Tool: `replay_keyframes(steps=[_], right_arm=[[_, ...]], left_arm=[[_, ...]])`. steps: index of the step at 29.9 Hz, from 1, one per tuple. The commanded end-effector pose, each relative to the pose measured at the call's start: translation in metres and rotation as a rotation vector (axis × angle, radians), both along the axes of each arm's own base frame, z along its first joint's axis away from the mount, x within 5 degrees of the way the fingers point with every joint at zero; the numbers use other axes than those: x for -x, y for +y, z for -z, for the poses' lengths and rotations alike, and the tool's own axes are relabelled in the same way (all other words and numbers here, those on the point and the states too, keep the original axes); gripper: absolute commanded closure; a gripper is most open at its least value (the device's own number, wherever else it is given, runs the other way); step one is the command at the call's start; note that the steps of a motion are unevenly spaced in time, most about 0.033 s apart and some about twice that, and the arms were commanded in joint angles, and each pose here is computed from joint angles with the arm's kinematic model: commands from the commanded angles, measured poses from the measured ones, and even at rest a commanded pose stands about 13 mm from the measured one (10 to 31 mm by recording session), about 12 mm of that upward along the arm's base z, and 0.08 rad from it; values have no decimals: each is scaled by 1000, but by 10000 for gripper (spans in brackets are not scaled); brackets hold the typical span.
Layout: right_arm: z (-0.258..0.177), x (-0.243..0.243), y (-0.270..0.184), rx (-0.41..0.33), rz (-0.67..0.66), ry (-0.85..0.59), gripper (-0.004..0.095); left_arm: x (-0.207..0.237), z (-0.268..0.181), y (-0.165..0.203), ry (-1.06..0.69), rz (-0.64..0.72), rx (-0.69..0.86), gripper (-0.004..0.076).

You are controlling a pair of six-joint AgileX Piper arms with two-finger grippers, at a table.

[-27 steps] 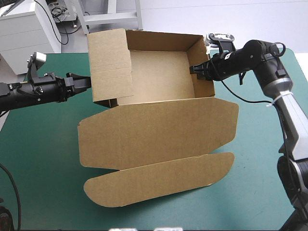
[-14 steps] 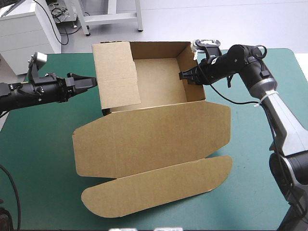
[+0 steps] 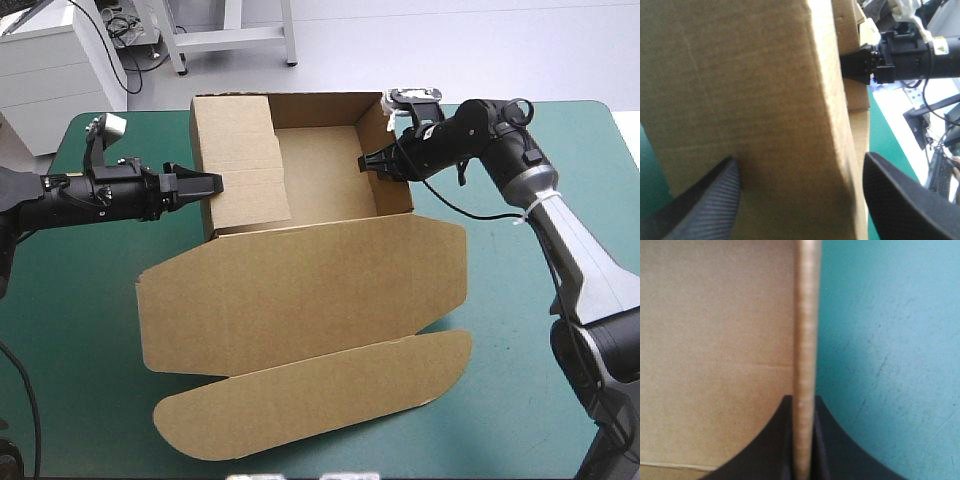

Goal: Fold the box

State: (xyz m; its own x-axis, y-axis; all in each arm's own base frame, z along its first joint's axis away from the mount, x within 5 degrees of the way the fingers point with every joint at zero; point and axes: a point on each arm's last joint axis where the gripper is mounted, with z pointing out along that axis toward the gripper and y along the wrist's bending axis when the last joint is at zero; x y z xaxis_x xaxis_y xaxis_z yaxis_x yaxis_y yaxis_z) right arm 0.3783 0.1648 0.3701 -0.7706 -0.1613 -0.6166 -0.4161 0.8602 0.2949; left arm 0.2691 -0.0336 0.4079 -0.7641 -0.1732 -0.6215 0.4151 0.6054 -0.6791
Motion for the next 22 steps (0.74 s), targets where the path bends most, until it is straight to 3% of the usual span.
replay_keyframes(steps=[1, 12, 18, 22], right_arm=[[-33, 19, 14, -28, -5, -116, 920], [-31, 51, 70, 128, -10, -205, 916], [-35, 73, 102, 96, -14, -244, 916], [-37, 80, 113, 59, -34, -262, 916]], left_arm=[[15, -13, -5, -16, 58, -20, 229], [12, 4, 8, 68, -38, -220, 229], [12, 11, 15, 142, -103, -299, 231], [11, 13, 19, 170, -145, -314, 286]])
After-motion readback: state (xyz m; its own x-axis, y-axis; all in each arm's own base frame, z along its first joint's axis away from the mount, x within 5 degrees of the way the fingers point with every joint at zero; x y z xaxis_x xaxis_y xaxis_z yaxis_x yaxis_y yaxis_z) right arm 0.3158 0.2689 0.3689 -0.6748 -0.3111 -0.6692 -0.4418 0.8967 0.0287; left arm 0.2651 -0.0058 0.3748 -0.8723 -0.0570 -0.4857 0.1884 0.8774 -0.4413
